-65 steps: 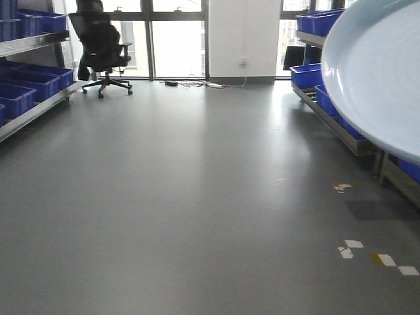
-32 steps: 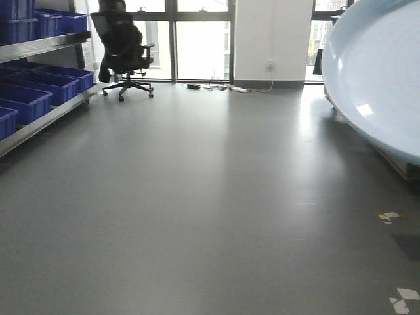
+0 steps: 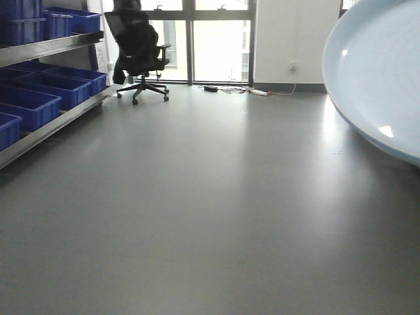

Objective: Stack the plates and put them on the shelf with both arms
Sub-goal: 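Carry the plate stack in the right gripper up to the blue-bin shelf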

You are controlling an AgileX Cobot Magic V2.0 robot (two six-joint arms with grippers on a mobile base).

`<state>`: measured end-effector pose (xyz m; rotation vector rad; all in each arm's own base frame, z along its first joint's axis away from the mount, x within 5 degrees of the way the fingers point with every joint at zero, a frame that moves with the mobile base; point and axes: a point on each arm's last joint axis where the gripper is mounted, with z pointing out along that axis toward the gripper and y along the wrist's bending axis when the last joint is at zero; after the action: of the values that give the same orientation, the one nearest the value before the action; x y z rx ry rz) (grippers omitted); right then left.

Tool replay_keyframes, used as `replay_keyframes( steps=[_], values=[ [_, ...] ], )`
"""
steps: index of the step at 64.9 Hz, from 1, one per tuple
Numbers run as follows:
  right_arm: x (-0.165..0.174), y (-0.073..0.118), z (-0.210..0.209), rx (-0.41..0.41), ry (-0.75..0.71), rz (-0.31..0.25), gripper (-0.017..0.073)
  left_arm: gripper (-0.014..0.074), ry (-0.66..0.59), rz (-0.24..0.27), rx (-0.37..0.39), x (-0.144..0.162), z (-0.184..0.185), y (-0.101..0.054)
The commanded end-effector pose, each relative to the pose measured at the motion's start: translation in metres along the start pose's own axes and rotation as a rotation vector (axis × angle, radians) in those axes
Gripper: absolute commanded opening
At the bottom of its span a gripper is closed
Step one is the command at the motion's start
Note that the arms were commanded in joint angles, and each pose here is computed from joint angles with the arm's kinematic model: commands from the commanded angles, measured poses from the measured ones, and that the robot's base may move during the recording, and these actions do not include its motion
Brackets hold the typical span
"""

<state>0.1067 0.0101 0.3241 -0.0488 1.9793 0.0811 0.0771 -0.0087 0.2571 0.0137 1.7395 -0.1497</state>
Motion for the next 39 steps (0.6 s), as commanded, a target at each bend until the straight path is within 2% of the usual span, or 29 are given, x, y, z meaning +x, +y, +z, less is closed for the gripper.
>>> replay_keyframes(
  steps=[1,39],
  values=[
    [-0.0174,0.0005,-0.0049,-0.004,-0.122,-0.004,0.0050,0.0099,-0.104,-0.011,0.001,-0.0171,-0.0015,-0.0008],
    [-0.0174,0.0005,-0.0049,-0.004,-0.122,-0.004,0.0050,0.0099,-0.100,-0.011,0.001,-0.0169,-0.0008,-0.0008]
  ],
)
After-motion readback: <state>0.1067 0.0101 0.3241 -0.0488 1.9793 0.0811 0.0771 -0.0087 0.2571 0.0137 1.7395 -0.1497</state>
